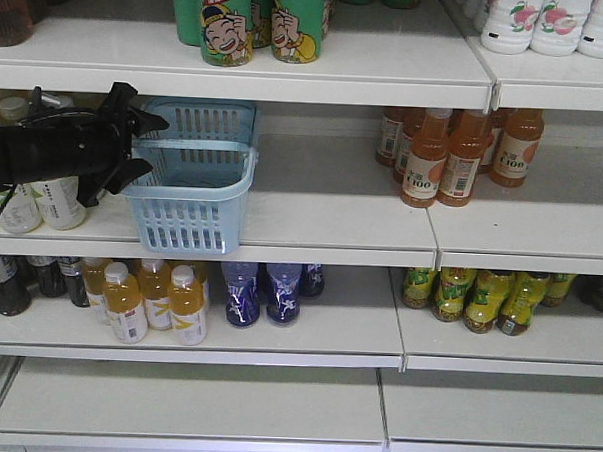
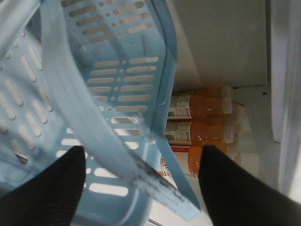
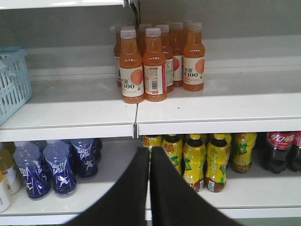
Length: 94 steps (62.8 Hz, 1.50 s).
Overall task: Place coke in basket with both arms
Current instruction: 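Grasp the basket handle with the left gripper and lift it off the shelf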
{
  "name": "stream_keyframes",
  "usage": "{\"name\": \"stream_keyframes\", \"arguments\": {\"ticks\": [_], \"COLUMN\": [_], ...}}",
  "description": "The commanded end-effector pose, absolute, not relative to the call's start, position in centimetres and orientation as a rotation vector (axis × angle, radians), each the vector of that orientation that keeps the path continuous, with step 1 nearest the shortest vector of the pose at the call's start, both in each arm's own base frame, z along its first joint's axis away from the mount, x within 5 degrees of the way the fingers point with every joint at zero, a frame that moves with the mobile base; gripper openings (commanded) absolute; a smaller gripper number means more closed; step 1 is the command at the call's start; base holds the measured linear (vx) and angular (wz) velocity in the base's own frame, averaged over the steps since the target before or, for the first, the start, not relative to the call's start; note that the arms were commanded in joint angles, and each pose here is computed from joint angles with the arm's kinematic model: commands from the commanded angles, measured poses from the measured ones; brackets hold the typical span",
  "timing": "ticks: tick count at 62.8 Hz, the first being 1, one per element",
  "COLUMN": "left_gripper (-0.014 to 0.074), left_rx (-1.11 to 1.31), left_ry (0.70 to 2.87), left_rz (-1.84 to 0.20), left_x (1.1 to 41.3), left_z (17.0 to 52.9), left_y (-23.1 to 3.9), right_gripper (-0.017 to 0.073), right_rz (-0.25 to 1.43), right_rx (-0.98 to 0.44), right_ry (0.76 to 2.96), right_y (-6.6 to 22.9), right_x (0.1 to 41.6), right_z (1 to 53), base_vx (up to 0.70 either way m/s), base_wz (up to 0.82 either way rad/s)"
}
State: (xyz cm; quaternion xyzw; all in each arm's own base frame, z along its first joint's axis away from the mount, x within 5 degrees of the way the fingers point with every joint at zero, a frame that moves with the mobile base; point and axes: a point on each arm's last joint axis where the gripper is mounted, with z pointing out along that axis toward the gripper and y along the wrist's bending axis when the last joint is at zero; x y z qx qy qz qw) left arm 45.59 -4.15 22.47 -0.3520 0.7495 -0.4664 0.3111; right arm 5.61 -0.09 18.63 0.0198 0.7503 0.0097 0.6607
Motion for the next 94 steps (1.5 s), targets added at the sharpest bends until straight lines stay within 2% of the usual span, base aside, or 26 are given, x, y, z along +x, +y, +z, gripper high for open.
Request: {"name": "stream_keyframes", "arguments": {"ticks": [1, 7, 11, 17, 26, 44, 53, 61, 81, 94], "left_gripper": [0.0493, 0.0460, 0.0407, 0.0263, -0.0011, -0.0008, -0.0008, -0.0008, -0.0007, -0.0006], "left_rx": [-0.911, -0.910, -0.904, -0.859, -0.712, -0.325, -0.218, -0.146, 0.227, 0.394], "left_ry": [1.861, 1.864, 1.865, 1.878, 1.922, 2.176, 2.359, 2.426, 2.359, 2.217], "left_rz": [-1.346, -1.345, -1.346, -1.345, -1.377, -1.558, -1.547, -1.555, -1.613, -1.597], "left_x": [46.3, 46.8, 46.9, 46.8, 46.4, 43.2, 39.9, 36.2, 26.2, 21.0], "left_z": [25.8, 25.3, 25.3, 25.3, 25.5, 25.1, 24.3, 24.9, 30.5, 34.6], "left_y": [-4.5, -4.5, -4.5, -4.7, -5.3, -8.0, -9.3, -10.8, -15.3, -16.6], "right_gripper": [-0.0006, -0.0006, -0.0006, -0.0006, -0.0006, -0.0006, -0.0006, -0.0006, -0.0006, -0.0006], "right_rz": [0.007, 0.007, 0.007, 0.007, 0.007, 0.007, 0.007, 0.007, 0.007, 0.007], "right_rx": [0.031, 0.031, 0.031, 0.031, 0.031, 0.031, 0.031, 0.031, 0.031, 0.031], "right_ry": [1.621, 1.621, 1.621, 1.621, 1.621, 1.620, 1.620, 1.620, 1.620, 1.620], "right_y": [-0.1, -0.1, -0.1, -0.1, -0.1, -0.1, -0.1, -0.1, -0.1, -0.1], "right_x": [5.6, 5.6, 5.6, 5.6, 5.6, 5.6, 5.6, 5.6, 5.6, 5.6], "right_z": [19.1, 19.1, 19.1, 19.1, 19.1, 19.1, 19.1, 19.1, 19.1, 19.1], "base_vx": [0.00, 0.00, 0.00, 0.00, 0.00, 0.00, 0.00, 0.00, 0.00, 0.00], "base_wz": [0.00, 0.00, 0.00, 0.00, 0.00, 0.00, 0.00, 0.00, 0.00, 0.00]}}
